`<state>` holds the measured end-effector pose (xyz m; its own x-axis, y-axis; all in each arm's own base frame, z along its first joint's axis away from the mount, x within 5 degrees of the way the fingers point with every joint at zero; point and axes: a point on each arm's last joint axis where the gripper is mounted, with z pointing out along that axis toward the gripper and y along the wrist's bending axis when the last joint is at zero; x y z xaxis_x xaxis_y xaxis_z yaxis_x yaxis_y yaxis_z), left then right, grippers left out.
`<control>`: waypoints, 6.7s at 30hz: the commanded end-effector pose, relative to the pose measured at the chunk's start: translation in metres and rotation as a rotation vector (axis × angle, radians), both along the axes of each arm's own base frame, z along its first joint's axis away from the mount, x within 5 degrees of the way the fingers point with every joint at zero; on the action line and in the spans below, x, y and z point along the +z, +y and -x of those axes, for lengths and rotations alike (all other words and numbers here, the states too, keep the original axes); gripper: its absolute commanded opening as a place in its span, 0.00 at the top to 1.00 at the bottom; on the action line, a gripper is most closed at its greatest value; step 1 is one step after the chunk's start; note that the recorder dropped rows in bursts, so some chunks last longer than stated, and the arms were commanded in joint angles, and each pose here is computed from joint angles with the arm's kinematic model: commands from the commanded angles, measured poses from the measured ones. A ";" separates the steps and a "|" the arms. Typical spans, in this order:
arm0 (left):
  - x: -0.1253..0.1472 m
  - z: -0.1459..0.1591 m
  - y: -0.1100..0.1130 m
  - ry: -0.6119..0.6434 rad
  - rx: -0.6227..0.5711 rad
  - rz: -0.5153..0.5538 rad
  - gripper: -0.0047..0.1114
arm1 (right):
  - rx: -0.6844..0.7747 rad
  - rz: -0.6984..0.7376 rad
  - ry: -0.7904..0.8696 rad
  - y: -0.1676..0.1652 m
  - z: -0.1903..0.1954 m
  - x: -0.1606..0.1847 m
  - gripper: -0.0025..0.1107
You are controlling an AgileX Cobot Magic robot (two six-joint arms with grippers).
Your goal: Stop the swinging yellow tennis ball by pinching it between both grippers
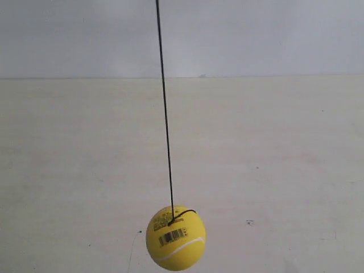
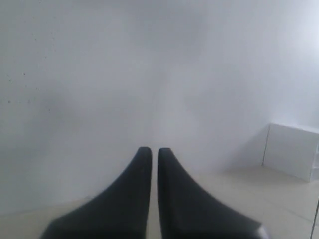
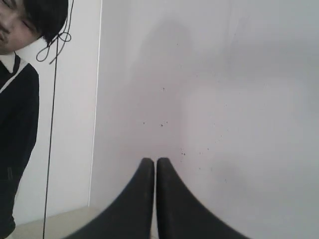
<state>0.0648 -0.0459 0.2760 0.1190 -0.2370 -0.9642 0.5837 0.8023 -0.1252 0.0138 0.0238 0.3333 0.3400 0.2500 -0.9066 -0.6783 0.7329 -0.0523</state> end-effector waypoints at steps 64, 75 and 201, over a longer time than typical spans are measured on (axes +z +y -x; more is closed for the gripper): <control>-0.056 0.009 0.044 0.033 0.596 -0.151 0.92 | 0.015 -0.033 -0.026 -0.005 0.008 0.002 0.98; -0.076 0.008 0.045 0.217 0.594 -0.311 0.92 | 0.015 -0.033 -0.026 -0.005 0.008 0.002 0.98; -0.091 0.010 0.045 0.360 0.574 -0.383 0.92 | -0.662 0.201 0.667 -0.020 -0.040 -0.150 0.98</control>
